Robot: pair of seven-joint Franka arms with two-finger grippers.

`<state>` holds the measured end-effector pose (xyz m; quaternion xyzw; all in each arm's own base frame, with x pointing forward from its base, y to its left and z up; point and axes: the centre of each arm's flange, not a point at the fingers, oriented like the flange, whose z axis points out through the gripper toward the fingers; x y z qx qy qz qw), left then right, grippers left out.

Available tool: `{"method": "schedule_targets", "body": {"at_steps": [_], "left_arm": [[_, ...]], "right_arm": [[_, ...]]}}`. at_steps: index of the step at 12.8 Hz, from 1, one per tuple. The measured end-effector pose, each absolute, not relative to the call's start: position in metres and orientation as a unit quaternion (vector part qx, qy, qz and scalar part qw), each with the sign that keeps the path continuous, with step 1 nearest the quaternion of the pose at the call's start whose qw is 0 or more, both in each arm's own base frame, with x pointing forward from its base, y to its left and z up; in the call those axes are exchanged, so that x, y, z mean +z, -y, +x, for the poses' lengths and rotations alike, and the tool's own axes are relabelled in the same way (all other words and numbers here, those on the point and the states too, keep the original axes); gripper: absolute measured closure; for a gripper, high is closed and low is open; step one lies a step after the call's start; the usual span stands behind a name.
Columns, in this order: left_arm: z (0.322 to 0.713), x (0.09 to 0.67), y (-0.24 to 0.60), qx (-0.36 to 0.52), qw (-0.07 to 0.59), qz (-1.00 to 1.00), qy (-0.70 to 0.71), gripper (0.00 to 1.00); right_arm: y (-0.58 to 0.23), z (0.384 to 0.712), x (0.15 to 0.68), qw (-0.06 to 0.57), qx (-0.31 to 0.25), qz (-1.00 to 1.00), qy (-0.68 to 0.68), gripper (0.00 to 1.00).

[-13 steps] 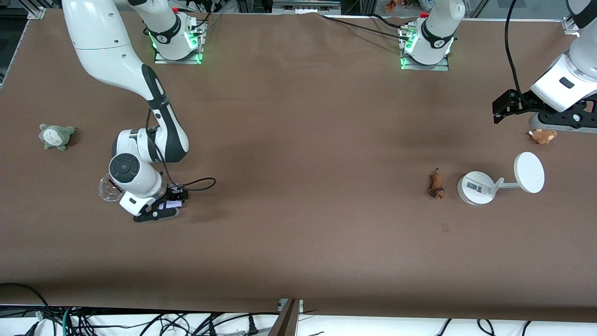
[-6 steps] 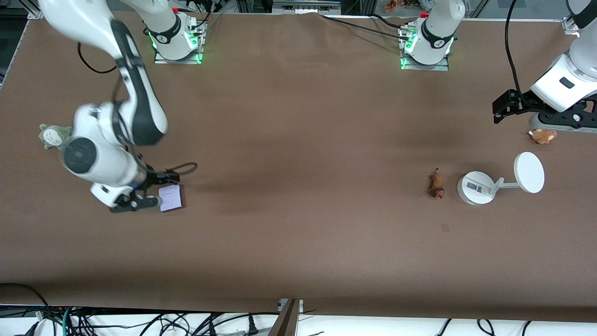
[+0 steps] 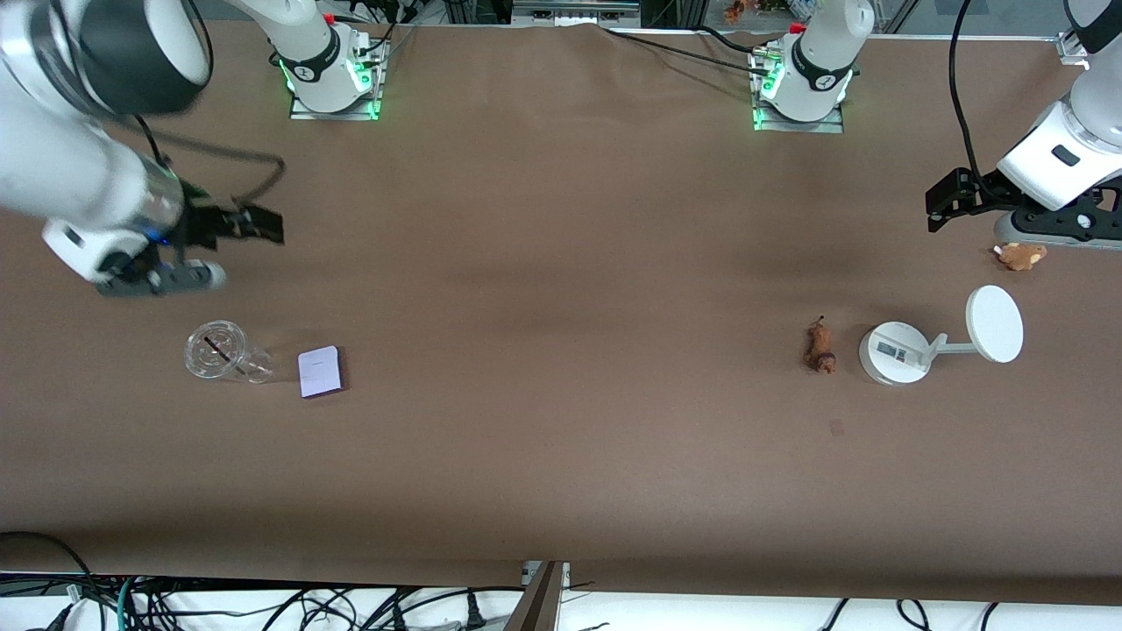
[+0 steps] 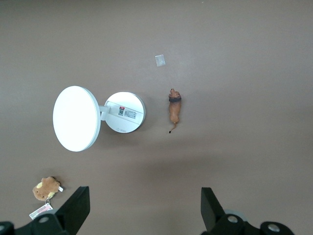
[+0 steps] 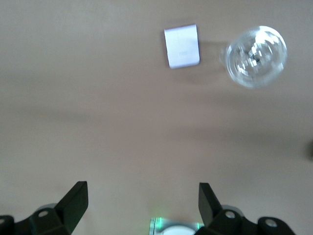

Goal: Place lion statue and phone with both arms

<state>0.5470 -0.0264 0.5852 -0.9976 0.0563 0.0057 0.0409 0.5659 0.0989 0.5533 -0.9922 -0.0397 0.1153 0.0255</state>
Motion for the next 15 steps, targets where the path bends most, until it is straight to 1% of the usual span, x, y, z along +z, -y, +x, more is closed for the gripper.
{"method": "schedule_targets", "body": {"at_steps": [2, 3, 7, 15], "left_arm": [[0.547, 0.585, 0.026, 0.006, 0.041, -0.998, -0.056, 0.0], [0.547, 0.585, 0.026, 0.006, 0.041, -0.998, -0.056, 0.0], [0.547, 0.585, 0.026, 0.006, 0.041, -0.998, -0.056, 0.0], [0.547, 0.585, 0.026, 0.006, 0.041, -0.998, -0.056, 0.0]], "right_arm": [[-0.079, 0.544, 0.583, 0.025, 0.13, -0.991, 0.03, 0.0], [-0.071, 0.54, 0.588, 0.019, 0.134, -0.991, 0.024, 0.0], [-0.067, 0.547, 0.572, -0.016, 0.146, -0.989, 0.022, 0.0], [-0.068, 0.548, 0.566, -0.019, 0.154, -0.988, 0.022, 0.0]]}}
